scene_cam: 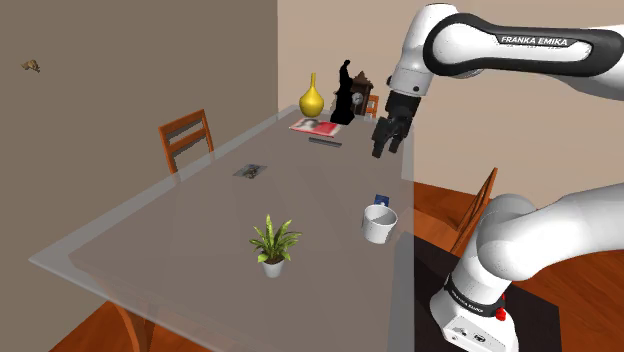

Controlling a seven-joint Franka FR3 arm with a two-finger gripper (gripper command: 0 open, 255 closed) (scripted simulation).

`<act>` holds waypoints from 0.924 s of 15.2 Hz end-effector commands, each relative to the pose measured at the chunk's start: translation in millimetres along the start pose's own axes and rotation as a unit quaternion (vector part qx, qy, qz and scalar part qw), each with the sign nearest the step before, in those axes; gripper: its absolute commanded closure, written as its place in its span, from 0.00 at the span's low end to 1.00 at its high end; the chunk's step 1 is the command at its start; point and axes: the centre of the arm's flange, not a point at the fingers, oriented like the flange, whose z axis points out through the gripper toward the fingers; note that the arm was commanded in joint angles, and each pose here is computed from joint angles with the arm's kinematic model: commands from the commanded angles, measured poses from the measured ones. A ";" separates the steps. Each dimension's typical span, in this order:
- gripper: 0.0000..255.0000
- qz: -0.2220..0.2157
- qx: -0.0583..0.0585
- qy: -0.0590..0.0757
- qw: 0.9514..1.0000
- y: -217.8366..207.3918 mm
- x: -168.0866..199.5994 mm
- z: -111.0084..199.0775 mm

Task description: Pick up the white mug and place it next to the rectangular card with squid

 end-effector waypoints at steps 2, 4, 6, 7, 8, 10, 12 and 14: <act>0.00 0.001 -0.006 0.000 1.000 -3.1 -2.3 13.0; 0.00 0.002 -0.019 0.000 1.000 -8.8 -6.7 39.0; 0.00 0.003 -0.032 0.000 0.999 -13.9 -11.2 65.2; 0.00 0.004 -0.038 0.000 0.999 -16.1 -13.4 78.4; 0.00 0.004 -0.045 0.000 0.999 -18.3 -15.7 91.6; 0.00 0.005 -0.057 0.001 0.998 -22.0 -20.1 118.0; 0.00 0.007 -0.070 0.001 0.998 -25.1 -24.5 144.5; 0.00 0.008 -0.083 0.001 0.997 -27.5 -28.9 171.1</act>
